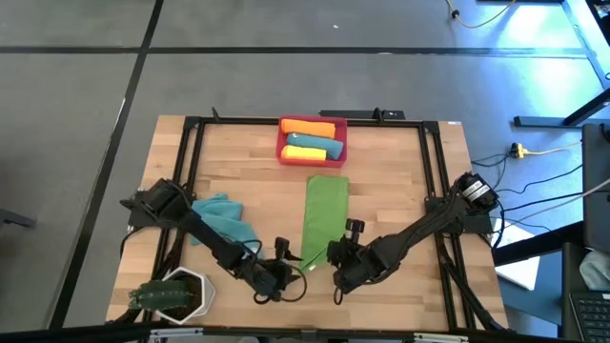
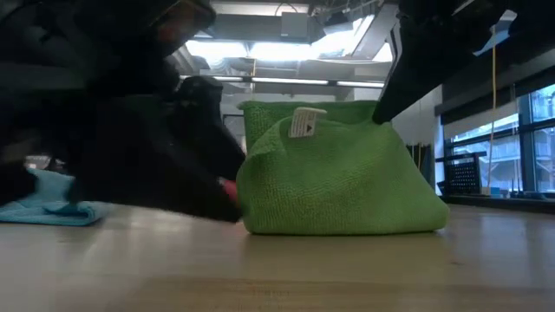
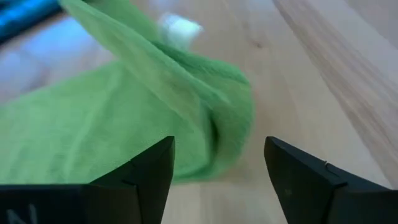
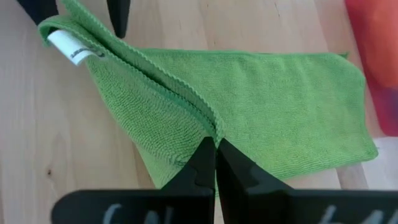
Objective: Roll microfiber towels into tight, uniform cylinder then place into a basket
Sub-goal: Roll the green microfiber cloth
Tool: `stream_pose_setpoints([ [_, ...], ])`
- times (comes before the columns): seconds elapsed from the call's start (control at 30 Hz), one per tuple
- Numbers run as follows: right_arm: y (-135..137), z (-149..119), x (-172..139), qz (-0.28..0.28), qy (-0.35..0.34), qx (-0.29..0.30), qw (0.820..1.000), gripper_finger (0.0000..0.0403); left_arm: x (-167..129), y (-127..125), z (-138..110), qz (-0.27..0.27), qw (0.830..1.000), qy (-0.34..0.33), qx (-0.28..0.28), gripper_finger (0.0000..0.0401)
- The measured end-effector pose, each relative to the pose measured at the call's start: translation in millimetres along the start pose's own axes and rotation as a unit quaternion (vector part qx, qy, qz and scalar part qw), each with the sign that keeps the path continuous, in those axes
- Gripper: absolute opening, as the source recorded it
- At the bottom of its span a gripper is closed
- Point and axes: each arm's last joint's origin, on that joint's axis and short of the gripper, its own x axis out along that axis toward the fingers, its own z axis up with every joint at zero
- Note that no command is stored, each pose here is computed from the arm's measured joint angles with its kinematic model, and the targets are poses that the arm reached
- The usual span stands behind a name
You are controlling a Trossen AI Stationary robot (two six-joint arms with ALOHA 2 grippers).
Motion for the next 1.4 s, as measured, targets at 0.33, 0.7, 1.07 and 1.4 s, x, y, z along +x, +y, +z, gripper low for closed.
stream_pose_setpoints([
  [0.33,-0.8,-0.5,0.7,0.006,0.009,-0.001,1.000,0.0002,-1.4,-3.1,3.0,0.080,0.996,-0.030,0.017,0.0236],
  [0.7,-2.8,-4.3,0.5,0.001,0.031,0.001,1.000,0.0002,-11.9,-11.5,9.1,0.125,0.989,-0.054,0.052,0.0201],
  [1.07,-2.0,-4.9,0.3,0.012,0.039,0.004,0.999,0.0002,-10.0,-8.1,11.1,0.134,0.988,-0.059,0.049,0.0074],
  [1.4,10.9,-14.0,-7.9,0.069,0.071,-0.005,0.995,0.0002,-14.4,-16.6,24.6,0.105,0.989,-0.085,0.067,0.0001],
])
